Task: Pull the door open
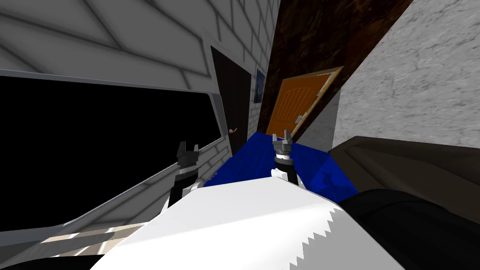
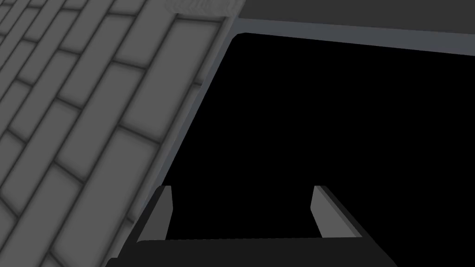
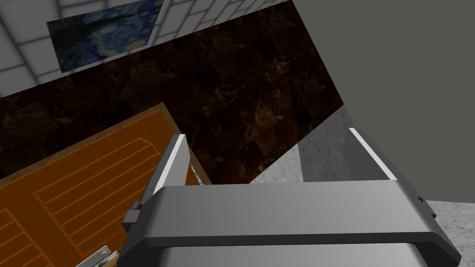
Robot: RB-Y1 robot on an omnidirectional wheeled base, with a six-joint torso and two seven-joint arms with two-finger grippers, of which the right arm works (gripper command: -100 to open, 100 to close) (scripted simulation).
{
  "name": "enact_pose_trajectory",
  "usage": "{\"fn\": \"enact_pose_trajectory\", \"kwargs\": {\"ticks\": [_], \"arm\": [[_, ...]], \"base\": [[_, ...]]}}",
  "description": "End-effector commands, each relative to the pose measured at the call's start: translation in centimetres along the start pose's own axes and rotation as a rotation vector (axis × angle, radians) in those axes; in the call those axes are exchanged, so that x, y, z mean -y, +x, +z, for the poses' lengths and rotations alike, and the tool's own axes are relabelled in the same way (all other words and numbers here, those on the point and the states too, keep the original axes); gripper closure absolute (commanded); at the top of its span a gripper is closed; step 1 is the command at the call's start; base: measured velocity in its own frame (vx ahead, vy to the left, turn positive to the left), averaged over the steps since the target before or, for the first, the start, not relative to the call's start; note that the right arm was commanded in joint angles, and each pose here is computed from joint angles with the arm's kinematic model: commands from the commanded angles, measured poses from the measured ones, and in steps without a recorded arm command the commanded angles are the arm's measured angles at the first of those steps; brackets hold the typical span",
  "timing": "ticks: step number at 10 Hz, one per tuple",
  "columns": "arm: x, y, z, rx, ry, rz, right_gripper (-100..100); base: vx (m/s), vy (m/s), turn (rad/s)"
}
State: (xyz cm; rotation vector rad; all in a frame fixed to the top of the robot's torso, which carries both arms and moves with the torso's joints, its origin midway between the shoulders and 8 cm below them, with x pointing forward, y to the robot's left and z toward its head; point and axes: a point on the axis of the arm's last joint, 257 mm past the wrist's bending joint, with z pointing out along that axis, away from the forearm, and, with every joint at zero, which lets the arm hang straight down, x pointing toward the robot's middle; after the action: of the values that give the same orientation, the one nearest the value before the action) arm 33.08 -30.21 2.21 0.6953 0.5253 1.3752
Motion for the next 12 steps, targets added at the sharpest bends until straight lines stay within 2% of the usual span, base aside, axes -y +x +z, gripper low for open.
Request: {"fn": "enact_pose_trajectory", "kwargs": {"ticks": [1,10,12], "arm": [[1.2,0.3,-0.19,-0.012,0.018,0.009,-100],[8.9,2.0,-1.83,-0.090,0.139,0.057,-100],[11.3,2.3,-2.63,-0.109,0.182,0.066,-100]], "base": [[0.038,-0.003,0.119],[0.088,-0.018,0.120],[0.100,-0.041,0.150]]}}
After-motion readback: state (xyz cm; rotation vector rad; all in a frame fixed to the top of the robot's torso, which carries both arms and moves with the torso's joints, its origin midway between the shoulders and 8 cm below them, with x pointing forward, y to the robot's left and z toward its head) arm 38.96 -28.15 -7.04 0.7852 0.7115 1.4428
